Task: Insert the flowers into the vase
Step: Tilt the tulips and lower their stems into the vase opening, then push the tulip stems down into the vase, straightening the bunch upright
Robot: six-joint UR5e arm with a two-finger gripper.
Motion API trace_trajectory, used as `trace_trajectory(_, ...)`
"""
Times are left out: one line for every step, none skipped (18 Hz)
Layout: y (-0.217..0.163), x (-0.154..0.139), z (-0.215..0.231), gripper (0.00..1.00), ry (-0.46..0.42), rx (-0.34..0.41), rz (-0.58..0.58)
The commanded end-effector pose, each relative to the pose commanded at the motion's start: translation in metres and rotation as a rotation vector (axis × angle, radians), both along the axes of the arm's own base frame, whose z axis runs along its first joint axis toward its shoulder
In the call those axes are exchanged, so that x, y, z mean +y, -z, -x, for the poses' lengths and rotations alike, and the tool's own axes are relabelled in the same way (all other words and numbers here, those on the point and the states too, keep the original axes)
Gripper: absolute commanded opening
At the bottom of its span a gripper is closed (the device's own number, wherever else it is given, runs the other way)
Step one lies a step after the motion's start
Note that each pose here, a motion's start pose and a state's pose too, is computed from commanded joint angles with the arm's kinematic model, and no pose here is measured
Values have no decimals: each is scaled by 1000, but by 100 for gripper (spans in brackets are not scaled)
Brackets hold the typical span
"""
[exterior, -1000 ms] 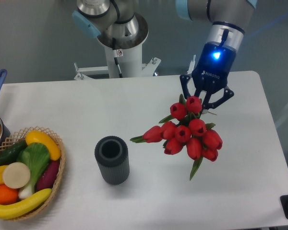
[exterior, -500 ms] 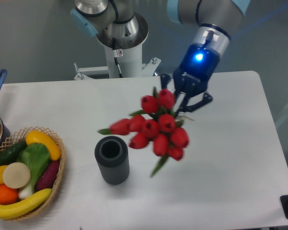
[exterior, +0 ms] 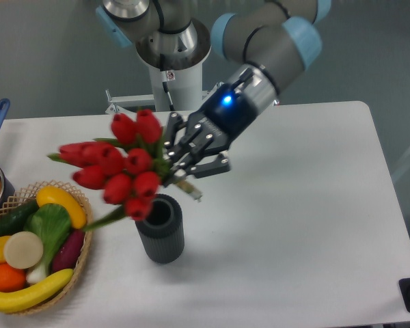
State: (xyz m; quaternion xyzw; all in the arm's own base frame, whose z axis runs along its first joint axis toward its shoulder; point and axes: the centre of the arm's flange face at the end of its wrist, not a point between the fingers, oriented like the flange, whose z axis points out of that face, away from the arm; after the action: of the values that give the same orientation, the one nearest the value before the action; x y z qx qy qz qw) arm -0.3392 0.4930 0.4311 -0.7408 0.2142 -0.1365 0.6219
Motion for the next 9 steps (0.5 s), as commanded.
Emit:
trace_trajectory(2, 2, 0, 22, 18, -17, -32)
trace_trajectory(8, 3, 0, 22, 32, -32, -59)
trace_trajectory(16, 3, -1, 22, 48, -42, -89)
trace_trajectory(22, 3, -3, 22, 61, -41, -118)
trace_trajectory(26, 4, -2, 22, 64, -37, -126)
trace_trajectory(32, 5, -1, 22, 65, -43, -124)
trace_trajectory(36, 4, -2, 22, 64, -49, -120)
trace_trajectory(38, 3, -2, 22, 62, -52, -116)
trace_trajectory(41, 3, -3, 22, 63, -58, -113)
